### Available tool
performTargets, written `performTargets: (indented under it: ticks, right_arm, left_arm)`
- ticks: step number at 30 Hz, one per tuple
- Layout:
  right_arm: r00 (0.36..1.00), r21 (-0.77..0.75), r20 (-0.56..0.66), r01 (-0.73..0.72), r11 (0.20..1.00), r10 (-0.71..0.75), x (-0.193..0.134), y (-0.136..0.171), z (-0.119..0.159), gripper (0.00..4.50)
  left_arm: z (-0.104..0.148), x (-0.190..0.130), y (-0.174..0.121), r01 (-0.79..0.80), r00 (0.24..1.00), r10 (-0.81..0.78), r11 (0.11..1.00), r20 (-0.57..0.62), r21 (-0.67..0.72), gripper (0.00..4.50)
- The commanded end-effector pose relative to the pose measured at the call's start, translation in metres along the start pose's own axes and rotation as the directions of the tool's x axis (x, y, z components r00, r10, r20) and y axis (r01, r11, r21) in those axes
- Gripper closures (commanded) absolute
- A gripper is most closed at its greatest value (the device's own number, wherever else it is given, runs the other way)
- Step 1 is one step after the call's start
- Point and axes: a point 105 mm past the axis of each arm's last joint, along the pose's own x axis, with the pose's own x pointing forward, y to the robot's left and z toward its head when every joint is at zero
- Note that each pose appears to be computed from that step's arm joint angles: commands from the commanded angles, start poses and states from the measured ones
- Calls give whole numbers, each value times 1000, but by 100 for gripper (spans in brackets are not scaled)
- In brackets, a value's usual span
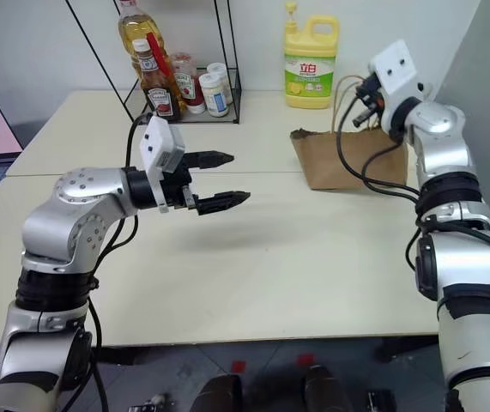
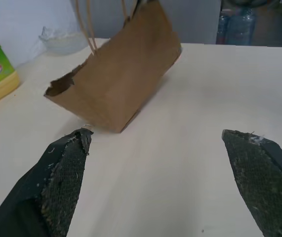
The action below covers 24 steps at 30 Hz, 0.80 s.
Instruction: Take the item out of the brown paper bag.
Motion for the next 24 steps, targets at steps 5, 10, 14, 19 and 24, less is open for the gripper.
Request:
performTargets:
  ticks: [5, 10, 14, 19, 24]
  right_arm:
    - [981, 59, 194, -30, 998, 18, 21, 19, 64, 447]
    - [966, 117, 251, -92, 989, 60, 33, 43, 84, 447]
    - [950, 203, 299, -154, 967, 88, 45, 67, 107, 447]
    - [936, 291, 339, -201, 935, 96, 56, 87, 132, 447]
    - [919, 311, 374, -249, 917, 123, 61, 107, 151, 447]
  left_arm:
    - [8, -25, -2, -149, 988, 150, 988, 37, -30, 0]
    - [2, -39, -4, -243, 969, 246, 967, 30, -82, 0]
    - [-2, -54, -7, -323, 944, 329, 937, 25, -131, 0]
    - [-6, -65, -10, -383, 921, 389, 910, 10, -158, 0]
    - [-6, -67, -17, -392, 917, 399, 904, 7, -170, 0]
